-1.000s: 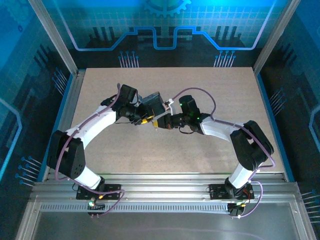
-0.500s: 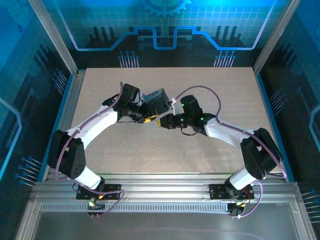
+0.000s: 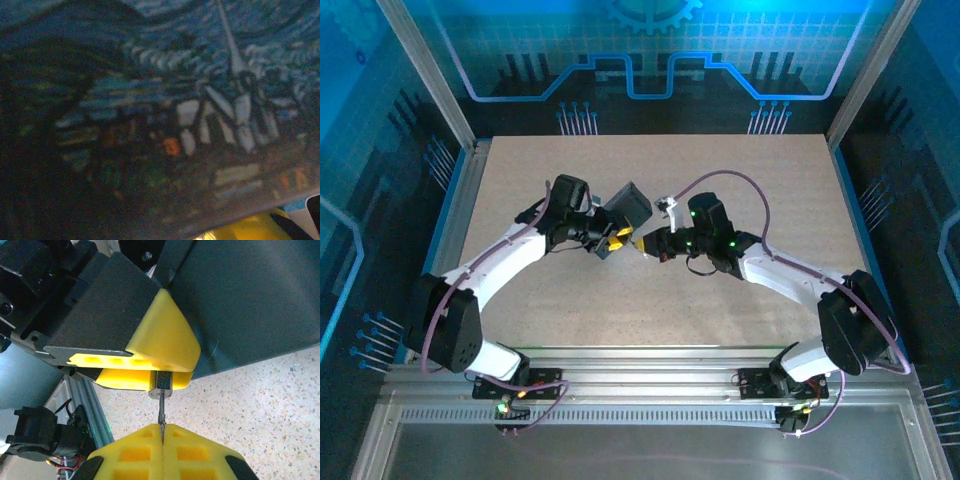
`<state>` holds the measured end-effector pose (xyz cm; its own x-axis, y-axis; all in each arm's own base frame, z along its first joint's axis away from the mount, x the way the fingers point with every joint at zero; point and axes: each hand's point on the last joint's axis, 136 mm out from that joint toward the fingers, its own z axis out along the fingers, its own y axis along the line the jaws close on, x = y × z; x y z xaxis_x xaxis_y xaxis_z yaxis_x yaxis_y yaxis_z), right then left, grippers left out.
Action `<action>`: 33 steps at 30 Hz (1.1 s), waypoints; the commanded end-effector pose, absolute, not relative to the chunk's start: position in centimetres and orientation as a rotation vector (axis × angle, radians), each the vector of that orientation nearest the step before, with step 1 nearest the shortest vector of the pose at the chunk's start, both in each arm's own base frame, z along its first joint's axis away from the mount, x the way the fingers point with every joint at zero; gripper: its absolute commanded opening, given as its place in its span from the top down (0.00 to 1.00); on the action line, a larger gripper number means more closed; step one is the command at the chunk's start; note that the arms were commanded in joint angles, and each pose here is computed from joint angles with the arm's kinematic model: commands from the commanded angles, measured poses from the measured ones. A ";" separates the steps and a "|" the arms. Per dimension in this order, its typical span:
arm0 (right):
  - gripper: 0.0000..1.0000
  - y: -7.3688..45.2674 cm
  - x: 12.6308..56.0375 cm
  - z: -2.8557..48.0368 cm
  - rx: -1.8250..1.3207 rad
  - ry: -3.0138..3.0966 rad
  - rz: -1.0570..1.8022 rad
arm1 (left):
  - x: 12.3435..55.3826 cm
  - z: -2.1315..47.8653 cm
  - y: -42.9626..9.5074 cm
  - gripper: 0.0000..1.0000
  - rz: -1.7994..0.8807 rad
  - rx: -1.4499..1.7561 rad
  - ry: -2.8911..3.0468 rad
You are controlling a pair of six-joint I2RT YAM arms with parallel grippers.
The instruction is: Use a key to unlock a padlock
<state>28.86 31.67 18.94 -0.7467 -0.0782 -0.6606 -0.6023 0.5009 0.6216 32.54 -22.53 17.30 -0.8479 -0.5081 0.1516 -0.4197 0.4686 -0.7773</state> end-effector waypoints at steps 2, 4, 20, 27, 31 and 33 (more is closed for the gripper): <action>1.00 32.7 29.6 19.9 -0.619 2.111 1.190 | 32.8 17.5 -21.2 1.00 -1.325 -0.945 2.546; 1.00 33.1 29.7 20.1 -0.609 2.101 1.232 | 32.8 17.4 -21.0 1.00 -1.312 -0.966 2.543; 1.00 33.4 27.3 19.1 -0.546 2.166 1.524 | 33.9 17.0 -15.6 1.00 -1.173 -1.315 2.331; 0.95 33.4 27.9 18.2 -0.530 2.168 1.446 | 34.1 17.0 -16.0 1.00 -1.203 -1.310 2.339; 0.83 33.2 28.6 17.6 -0.532 2.158 1.383 | 33.7 16.9 -16.0 1.00 -1.204 -1.311 2.347; 0.81 33.6 29.1 17.7 -0.527 2.148 1.392 | 33.5 16.7 -15.9 1.00 -1.204 -1.316 2.346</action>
<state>28.38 33.08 17.77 -0.8146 -0.0503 -0.5778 -0.5481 0.3923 0.7387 33.36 -15.77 15.46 -0.5714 -0.7898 0.2230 -0.6621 0.2831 -0.6938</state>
